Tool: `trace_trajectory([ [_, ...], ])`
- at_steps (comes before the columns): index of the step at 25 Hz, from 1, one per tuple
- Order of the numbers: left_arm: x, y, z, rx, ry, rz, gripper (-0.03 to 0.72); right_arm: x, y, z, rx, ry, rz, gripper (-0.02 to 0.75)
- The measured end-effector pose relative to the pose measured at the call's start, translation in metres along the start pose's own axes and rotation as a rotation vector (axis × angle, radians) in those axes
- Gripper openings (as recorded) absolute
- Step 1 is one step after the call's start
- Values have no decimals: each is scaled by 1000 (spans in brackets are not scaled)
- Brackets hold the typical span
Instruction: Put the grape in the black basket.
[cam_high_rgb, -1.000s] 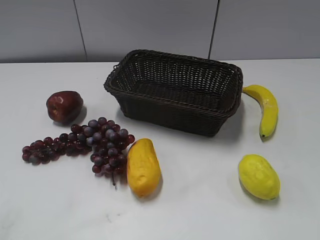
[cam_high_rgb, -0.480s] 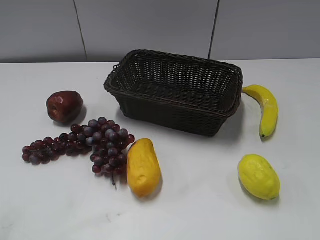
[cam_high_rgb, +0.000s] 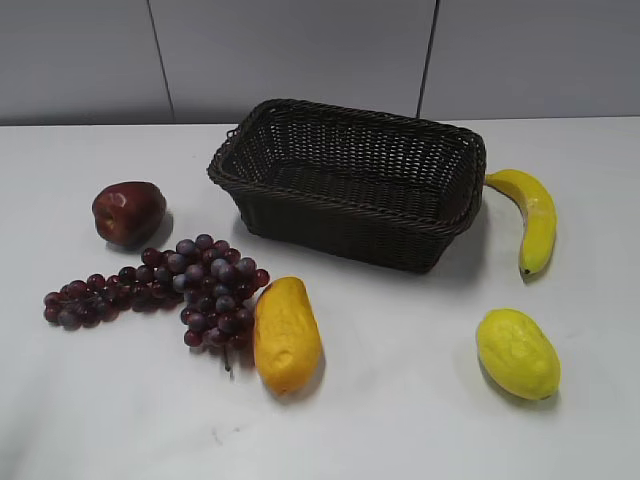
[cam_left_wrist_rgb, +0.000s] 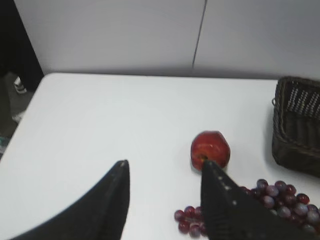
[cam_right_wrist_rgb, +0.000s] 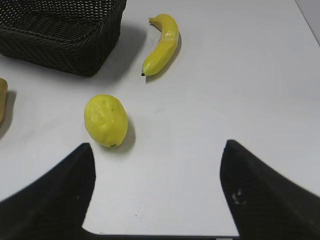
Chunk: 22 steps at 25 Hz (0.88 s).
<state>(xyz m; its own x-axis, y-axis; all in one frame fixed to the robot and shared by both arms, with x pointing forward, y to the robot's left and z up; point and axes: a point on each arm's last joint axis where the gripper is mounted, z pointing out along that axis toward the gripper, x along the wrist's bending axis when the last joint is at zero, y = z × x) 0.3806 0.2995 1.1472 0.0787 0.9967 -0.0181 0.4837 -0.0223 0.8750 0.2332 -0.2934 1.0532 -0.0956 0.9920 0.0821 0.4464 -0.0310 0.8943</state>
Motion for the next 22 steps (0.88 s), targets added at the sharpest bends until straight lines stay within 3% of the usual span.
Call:
trace_trajectory([
  [3,-3,16,29,132,-101,-1,430,0,0,0,0,0,0,590],
  [9,-17,34,87,352,-412,-8,430,0,0,0,0,0,0,590],
  [13,-28,35,121,452,-528,15,429,0,0,0,0,0,0,590],
  [20,-81,21,165,545,-591,241,430,0,0,0,0,0,0,590],
  [22,-100,14,175,560,-603,317,462,0,0,0,0,0,0,590],
])
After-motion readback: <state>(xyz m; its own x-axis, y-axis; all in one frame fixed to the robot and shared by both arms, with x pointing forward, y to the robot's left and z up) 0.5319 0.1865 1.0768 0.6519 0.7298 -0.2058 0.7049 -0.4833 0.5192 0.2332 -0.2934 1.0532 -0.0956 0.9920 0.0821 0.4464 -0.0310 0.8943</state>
